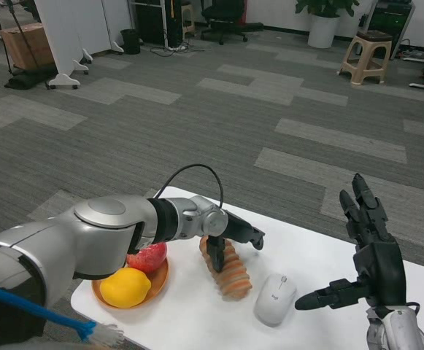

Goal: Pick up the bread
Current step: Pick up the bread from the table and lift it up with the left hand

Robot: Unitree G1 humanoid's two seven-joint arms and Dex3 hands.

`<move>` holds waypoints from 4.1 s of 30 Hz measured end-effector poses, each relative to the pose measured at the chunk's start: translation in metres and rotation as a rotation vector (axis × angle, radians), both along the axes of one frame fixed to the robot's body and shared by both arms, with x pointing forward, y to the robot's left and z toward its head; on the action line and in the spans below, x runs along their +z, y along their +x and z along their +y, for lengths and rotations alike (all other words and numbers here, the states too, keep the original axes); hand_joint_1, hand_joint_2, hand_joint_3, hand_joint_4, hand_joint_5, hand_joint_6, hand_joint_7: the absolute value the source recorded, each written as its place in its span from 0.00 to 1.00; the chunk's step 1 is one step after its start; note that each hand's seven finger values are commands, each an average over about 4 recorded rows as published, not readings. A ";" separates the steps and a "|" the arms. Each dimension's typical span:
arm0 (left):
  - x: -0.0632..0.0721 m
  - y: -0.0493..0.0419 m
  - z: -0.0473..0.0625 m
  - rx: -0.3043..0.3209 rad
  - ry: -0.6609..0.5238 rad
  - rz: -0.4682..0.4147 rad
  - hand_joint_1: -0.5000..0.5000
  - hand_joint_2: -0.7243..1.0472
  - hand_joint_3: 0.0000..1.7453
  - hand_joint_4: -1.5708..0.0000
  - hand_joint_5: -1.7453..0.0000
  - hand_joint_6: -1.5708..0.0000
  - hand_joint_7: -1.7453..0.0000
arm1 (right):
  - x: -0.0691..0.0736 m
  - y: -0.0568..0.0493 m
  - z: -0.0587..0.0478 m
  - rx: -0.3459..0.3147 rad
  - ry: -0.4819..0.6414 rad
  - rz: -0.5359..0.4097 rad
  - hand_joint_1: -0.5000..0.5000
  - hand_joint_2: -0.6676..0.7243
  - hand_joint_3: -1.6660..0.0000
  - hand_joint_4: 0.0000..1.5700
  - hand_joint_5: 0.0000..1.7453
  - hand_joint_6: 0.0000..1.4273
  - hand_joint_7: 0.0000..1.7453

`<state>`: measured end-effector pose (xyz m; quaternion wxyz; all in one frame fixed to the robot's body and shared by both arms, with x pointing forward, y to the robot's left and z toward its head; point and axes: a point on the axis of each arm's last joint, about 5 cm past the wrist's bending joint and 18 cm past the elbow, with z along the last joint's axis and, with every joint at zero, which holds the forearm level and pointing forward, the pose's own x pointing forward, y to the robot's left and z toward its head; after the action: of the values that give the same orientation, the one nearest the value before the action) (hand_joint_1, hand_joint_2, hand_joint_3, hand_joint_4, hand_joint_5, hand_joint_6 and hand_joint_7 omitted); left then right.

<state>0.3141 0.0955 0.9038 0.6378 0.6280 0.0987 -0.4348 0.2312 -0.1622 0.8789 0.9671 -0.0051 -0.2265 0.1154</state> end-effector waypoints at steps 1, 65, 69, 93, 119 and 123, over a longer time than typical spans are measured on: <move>0.001 0.0004 0.000 0.003 -0.004 0.000 0.18 0.78 0.05 1.00 0.53 1.00 0.68 | 0.000 0.000 0.000 0.000 0.000 0.000 0.17 0.59 1.00 0.00 0.10 0.00 0.00; -0.006 -0.0006 0.008 -0.020 0.122 -0.015 0.20 1.00 0.10 0.98 0.53 1.00 0.67 | 0.000 0.000 0.000 -0.001 0.003 0.000 0.17 0.59 1.00 0.00 0.10 0.00 0.00; -0.007 -0.0007 0.010 -0.013 0.122 -0.019 0.21 1.00 0.10 0.95 0.50 0.99 0.57 | 0.000 0.000 0.000 -0.001 0.003 0.000 0.17 0.59 1.00 0.00 0.10 0.00 0.00; -0.011 -0.0007 0.019 0.093 0.054 0.104 0.28 1.00 0.05 0.20 0.00 0.43 0.04 | 0.001 0.000 -0.001 -0.010 0.005 -0.003 0.17 0.59 1.00 0.00 0.08 0.00 0.00; -0.004 -0.0180 0.110 0.528 -0.822 0.167 0.38 1.00 0.05 0.26 0.00 0.55 0.04 | 0.002 0.000 -0.002 -0.012 0.009 -0.012 0.17 0.55 1.00 0.00 0.08 0.00 0.00; -0.005 -0.0320 0.127 0.566 -1.068 0.087 0.38 1.00 0.05 0.26 0.00 0.55 0.04 | 0.002 0.000 -0.002 -0.014 0.009 -0.012 0.17 0.55 1.00 0.00 0.07 0.00 0.00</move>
<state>0.2821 0.2227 0.8990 0.9511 0.1521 0.0561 -0.2629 0.2307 -0.1646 0.8805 0.9666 -0.0030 -0.2328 0.1075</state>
